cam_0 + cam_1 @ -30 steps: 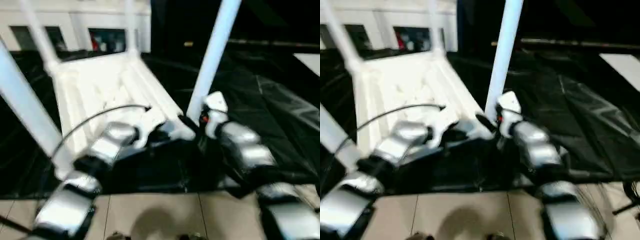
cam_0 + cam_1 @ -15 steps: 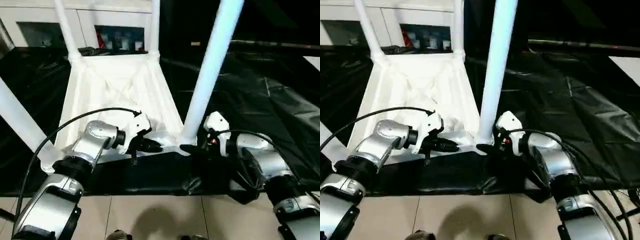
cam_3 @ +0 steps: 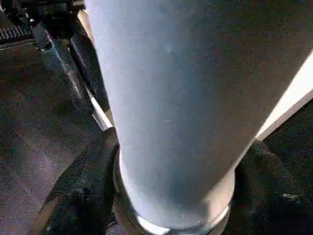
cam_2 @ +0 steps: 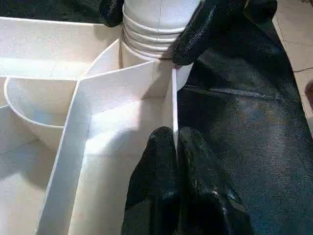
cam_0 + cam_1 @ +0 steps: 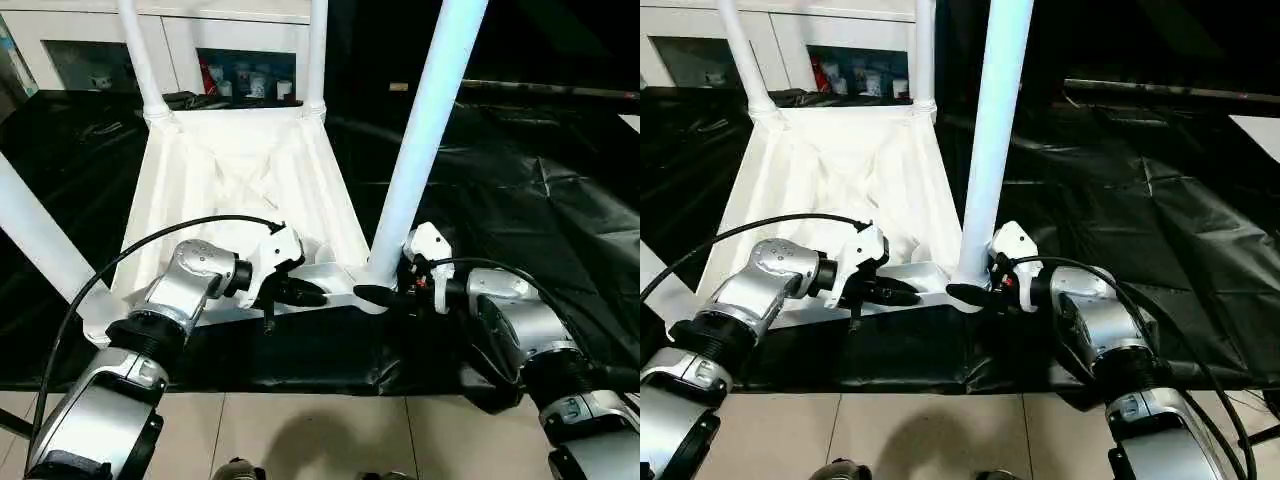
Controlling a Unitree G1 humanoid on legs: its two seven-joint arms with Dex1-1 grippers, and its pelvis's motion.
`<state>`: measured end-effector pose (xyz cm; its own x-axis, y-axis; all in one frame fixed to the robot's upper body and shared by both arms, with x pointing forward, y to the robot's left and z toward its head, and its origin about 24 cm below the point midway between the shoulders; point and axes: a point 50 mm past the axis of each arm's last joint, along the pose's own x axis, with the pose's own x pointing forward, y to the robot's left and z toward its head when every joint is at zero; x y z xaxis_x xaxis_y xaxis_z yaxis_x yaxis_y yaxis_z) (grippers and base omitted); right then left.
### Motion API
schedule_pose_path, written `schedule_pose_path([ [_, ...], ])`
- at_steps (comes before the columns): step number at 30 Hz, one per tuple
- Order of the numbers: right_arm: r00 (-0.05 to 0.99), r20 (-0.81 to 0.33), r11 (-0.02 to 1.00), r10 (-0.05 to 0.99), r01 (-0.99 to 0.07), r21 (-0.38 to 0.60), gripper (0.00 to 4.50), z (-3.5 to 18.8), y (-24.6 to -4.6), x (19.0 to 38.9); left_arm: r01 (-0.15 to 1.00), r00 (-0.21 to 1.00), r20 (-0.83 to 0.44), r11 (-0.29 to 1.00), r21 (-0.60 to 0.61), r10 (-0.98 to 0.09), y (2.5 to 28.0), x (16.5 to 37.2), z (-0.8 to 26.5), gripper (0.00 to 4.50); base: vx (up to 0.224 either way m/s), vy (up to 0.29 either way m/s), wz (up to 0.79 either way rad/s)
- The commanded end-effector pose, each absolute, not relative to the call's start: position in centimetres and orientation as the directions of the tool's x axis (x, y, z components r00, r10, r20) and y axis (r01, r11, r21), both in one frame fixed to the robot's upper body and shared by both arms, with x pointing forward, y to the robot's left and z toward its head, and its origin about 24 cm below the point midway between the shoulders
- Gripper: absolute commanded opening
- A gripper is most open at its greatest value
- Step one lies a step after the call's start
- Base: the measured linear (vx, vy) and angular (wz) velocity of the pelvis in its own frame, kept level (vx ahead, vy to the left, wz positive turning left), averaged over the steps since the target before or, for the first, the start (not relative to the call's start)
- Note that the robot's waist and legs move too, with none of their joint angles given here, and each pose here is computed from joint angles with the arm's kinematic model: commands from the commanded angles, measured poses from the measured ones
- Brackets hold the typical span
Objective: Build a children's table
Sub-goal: Rotate leg to tighten
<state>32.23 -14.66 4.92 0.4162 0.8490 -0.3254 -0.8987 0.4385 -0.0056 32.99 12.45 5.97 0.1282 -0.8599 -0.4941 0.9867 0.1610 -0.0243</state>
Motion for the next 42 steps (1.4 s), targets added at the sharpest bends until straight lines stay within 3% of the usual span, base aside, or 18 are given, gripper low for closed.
schedule_pose_path([
  [1, 0.441, -0.321, 0.465, 0.838, -0.885, 0.0, 2.75, 5.1, -15.0, 32.5, 0.993, 0.092, -0.443, 0.112, -0.021, -0.892, 11.4, 32.9, 6.7, 0.0, 0.0, 0.0, 0.0],
  [4, 0.459, -0.316, 0.486, 0.83, -0.874, 0.005, 2.73, 5.0, -15.0, 32.6, 0.991, 0.11, -0.448, 0.131, -0.016, -0.887, 11.4, 33.0, 6.6, 0.0, 0.0, 0.0, 0.0],
  [5, 0.576, -0.311, 0.605, 0.756, -0.796, -0.004, 2.73, 4.4, -15.0, 33.1, 0.974, 0.209, -0.47, 0.228, 0.017, -0.858, 11.3, 33.7, 6.2, 0.0, 0.0, 0.0, 0.0],
  [6, 0.576, -0.311, 0.605, 0.756, -0.796, -0.004, 2.73, 4.4, -15.0, 33.1, 0.974, 0.209, -0.47, 0.228, 0.017, -0.858, 11.3, 33.7, 6.2, 0.0, 0.0, 0.0, 0.0],
  [7, 0.66, -0.306, 0.693, 0.686, -0.721, -0.001, 2.72, 3.9, -15.0, 33.5, 0.954, 0.278, -0.474, 0.297, 0.036, -0.835, 11.0, 34.1, 5.9, 0.0, 0.0, 0.0, 0.0],
  [8, 0.789, -0.302, 0.833, 0.535, -0.553, 0.031, 2.72, 3.0, -14.7, 34.1, 0.918, 0.373, -0.463, 0.393, 0.057, -0.804, 10.0, 34.7, 5.7, 0.0, 0.0, 0.0, 0.0],
  [9, 0.79, -0.302, 0.833, 0.534, -0.552, 0.031, 2.72, 3.0, -14.7, 34.1, 0.918, 0.373, -0.463, 0.393, 0.057, -0.804, 10.0, 34.7, 5.7, 0.0, 0.0, 0.0, 0.0],
  [11, 0.866, -0.326, 0.923, 0.38, -0.38, 0.065, 2.72, 2.1, -13.9, 34.4, 0.881, 0.442, -0.453, 0.47, 0.055, -0.774, 8.4, 35.0, 5.4, 0.0, 0.0, 0.0, 0.0],
  [13, 0.885, -0.346, 0.95, 0.311, -0.302, 0.081, 2.72, 1.7, -13.2, 34.5, 0.848, 0.497, -0.442, 0.526, 0.064, -0.747, 7.3, 35.3, 5.3, 0.0, 0.0, 0.0, 0.0],
  [16, 0.899, -0.348, 0.964, 0.266, -0.238, 0.121, 2.72, 1.7, -12.1, 34.8, 0.821, 0.537, -0.435, 0.566, 0.073, -0.723, 5.7, 35.4, 5.3, 0.0, 0.0, 0.0, 0.0],
  [17, 0.903, -0.33, 0.96, 0.277, -0.247, 0.131, 2.72, 2.0, -10.6, 35.0, 0.813, 0.548, -0.432, 0.577, 0.075, -0.716, 4.2, 35.3, 5.2, 0.0, 0.0, 0.0, 0.0],
  [19, 0.899, -0.282, 0.94, 0.336, -0.303, 0.154, 3.42, 2.7, -9.4, 35.1, 0.826, 0.53, -0.445, 0.557, 0.08, -0.722, 3.4, 35.1, 5.1, 0.0, 0.0, 0.0, 0.0],
  [22, 0.915, -0.229, 0.94, 0.331, -0.3, 0.163, 3.63, 3.5, -9.4, 35.4, 0.827, 0.528, -0.444, 0.557, 0.075, -0.724, 3.3, 35.1, 5.2, 0.0, 0.0, 0.0, 0.0],
  [26, 0.895, -0.21, 0.916, 0.394, -0.364, 0.168, 3.97, 4.5, -10.8, 36.0, 0.857, 0.489, -0.455, 0.507, 0.092, -0.744, 5.0, 35.3, 5.3, 0.0, 0.0, 0.0, 0.0],
  [33, 0.781, -0.228, 0.811, 0.582, -0.578, 0.092, 3.97, 5.7, -13.0, 35.4, 0.9, 0.418, -0.462, 0.428, 0.089, -0.782, 7.5, 35.2, 5.5, 0.0, 0.0, 0.0, 0.0],
  [36, 0.685, -0.274, 0.71, 0.675, -0.704, -0.011, 3.97, 6.1, -14.9, 34.7, 0.945, 0.314, -0.435, 0.32, 0.063, -0.844, 8.7, 34.6, 5.9, 0.0, 0.0, 0.0, 0.0],
  [39, 0.645, -0.288, 0.666, 0.708, -0.745, -0.03, 3.97, 6.3, -15.3, 34.3, 0.96, 0.267, -0.433, 0.275, 0.047, -0.861, 9.1, 34.2, 5.9, 0.0, 0.0, 0.0, 0.0],
  [42, 0.492, -0.351, 0.521, 0.797, -0.853, -0.014, 3.97, 6.4, -15.8, 33.1, 0.988, 0.134, -0.412, 0.152, -0.012, -0.901, 9.7, 33.3, 6.2, 0.0, 0.0, 0.0, 0.0],
])
